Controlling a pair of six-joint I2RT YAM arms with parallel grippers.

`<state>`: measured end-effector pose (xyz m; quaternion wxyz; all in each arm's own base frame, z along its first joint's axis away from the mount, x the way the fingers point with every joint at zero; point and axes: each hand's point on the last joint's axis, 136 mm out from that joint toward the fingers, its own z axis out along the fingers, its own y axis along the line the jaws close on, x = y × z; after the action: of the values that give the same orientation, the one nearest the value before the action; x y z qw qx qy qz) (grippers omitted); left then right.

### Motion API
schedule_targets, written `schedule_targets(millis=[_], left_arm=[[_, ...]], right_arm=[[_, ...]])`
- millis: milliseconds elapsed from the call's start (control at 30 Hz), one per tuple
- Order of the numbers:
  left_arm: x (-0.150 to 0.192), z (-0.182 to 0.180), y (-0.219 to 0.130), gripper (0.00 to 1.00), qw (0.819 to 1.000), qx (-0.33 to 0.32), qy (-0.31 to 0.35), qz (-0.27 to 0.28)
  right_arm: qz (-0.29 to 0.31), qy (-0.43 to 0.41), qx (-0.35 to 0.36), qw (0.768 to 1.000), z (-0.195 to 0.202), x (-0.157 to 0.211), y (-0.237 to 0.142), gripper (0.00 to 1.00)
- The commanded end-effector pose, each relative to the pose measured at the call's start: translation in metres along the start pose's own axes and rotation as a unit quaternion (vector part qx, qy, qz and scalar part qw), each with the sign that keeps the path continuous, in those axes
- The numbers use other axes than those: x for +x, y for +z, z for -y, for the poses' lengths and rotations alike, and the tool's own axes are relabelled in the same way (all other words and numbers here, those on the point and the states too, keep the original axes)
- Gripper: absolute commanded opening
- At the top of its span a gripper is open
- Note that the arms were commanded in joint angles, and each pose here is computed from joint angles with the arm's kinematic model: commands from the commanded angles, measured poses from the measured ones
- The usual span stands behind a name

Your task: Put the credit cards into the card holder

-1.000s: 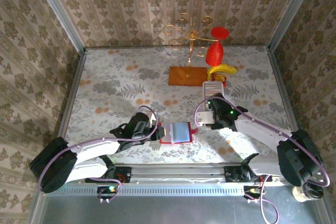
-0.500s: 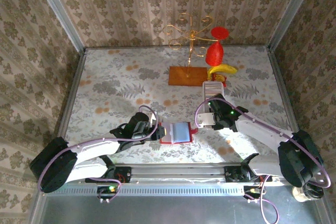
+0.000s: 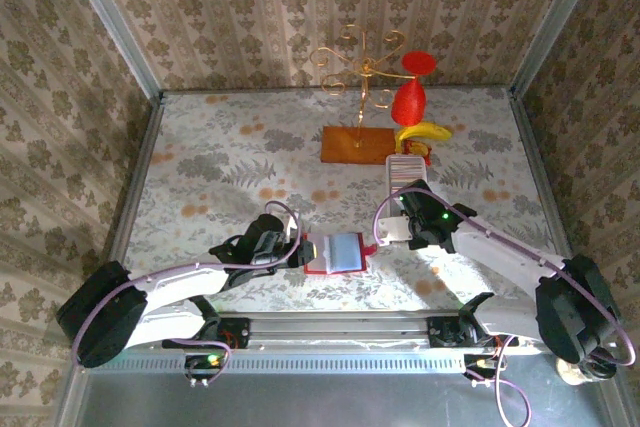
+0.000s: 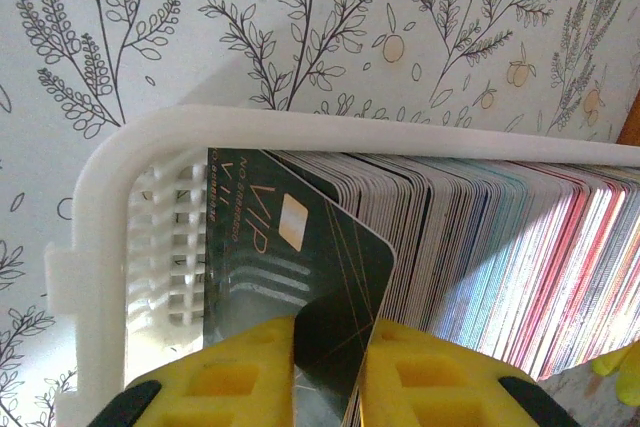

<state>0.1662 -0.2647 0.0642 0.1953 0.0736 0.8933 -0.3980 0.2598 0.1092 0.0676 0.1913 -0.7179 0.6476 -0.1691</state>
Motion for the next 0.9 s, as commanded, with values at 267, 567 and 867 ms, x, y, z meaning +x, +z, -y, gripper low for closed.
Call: schedule_targets(millis=[267, 567, 867], left_arm=[[0.003, 0.0, 0.001, 0.08, 1.0, 0.004, -0.006, -0.002], [0.003, 0.003, 0.001, 0.08, 1.0, 0.007, -0.006, -0.003], [0.001, 0.004, -0.003, 0.08, 1.0, 0.001, -0.005, 0.0]], right_arm=[[0.003, 0.013, 0.038, 0.999, 0.018, 0.0, -0.019, 0.09], [0.014, 0.021, 0.04, 0.999, 0.015, -0.002, -0.034, 0.02], [0.063, 0.05, 0.024, 0.996, -0.005, -0.019, -0.075, 0.0]])
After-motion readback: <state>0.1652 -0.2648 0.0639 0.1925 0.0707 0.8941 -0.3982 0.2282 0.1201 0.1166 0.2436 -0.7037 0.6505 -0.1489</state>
